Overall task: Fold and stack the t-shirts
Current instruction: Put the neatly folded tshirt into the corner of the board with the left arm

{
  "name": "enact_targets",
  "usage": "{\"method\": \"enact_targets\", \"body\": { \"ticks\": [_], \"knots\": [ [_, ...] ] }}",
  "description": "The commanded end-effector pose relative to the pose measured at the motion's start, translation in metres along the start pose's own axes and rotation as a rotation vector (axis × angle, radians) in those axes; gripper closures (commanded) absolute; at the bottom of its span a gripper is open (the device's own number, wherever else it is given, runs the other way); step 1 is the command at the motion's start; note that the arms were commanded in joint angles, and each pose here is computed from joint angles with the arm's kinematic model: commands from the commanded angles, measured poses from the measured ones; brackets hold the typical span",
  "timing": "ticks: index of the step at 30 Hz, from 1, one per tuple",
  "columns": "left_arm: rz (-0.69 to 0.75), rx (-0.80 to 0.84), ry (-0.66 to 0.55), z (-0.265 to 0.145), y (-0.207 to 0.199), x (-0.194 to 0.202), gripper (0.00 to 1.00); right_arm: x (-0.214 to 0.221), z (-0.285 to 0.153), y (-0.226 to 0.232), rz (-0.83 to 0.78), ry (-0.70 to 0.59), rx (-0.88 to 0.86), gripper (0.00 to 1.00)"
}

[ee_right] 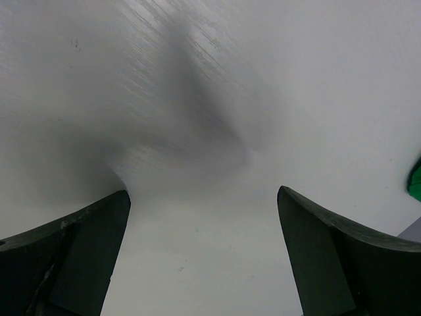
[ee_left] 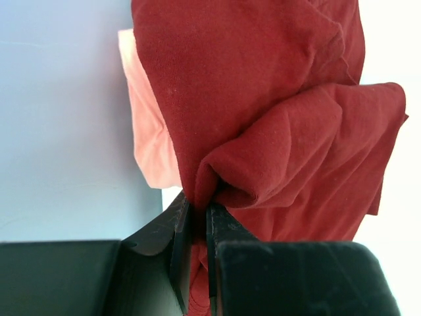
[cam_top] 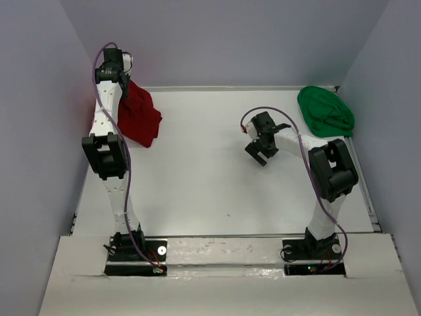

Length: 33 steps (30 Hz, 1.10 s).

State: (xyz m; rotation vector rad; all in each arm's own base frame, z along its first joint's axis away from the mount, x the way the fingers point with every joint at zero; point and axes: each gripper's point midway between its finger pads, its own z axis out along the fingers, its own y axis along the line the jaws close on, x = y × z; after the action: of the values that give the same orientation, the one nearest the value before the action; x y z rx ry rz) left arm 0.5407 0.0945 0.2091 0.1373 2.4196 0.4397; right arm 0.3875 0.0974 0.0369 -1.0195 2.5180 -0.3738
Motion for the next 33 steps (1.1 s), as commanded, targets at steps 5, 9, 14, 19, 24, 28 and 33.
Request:
{"method": "enact_targets", "body": {
  "ticks": [5,9,14,19,24,28,33],
  "knots": [
    [-0.007,-0.076,-0.154,-0.053,0.043,-0.036,1.00,0.022,0.022,0.024,-0.022,0.094,-0.071,0.00],
    [-0.010,-0.084,-0.155,-0.053,0.047,-0.033,1.00,0.023,0.023,0.025,-0.024,0.099,-0.073,0.00],
    [-0.025,-0.084,-0.159,-0.050,0.053,-0.032,1.00,0.026,0.026,0.027,-0.027,0.112,-0.077,0.00],
    [-0.041,-0.105,-0.168,-0.042,0.065,-0.033,1.00,0.030,0.028,0.029,-0.030,0.129,-0.083,0.00],
    [-0.066,-0.111,-0.164,-0.028,0.074,-0.029,1.00,0.032,0.031,0.031,-0.033,0.139,-0.087,0.00],
    [-0.085,-0.124,-0.161,-0.014,0.085,-0.025,1.00,0.033,0.033,0.032,-0.033,0.143,-0.092,0.00],
    [-0.105,-0.128,-0.137,0.012,0.093,-0.013,1.00,0.033,0.032,0.035,-0.032,0.143,-0.108,0.00]
  ]
}}
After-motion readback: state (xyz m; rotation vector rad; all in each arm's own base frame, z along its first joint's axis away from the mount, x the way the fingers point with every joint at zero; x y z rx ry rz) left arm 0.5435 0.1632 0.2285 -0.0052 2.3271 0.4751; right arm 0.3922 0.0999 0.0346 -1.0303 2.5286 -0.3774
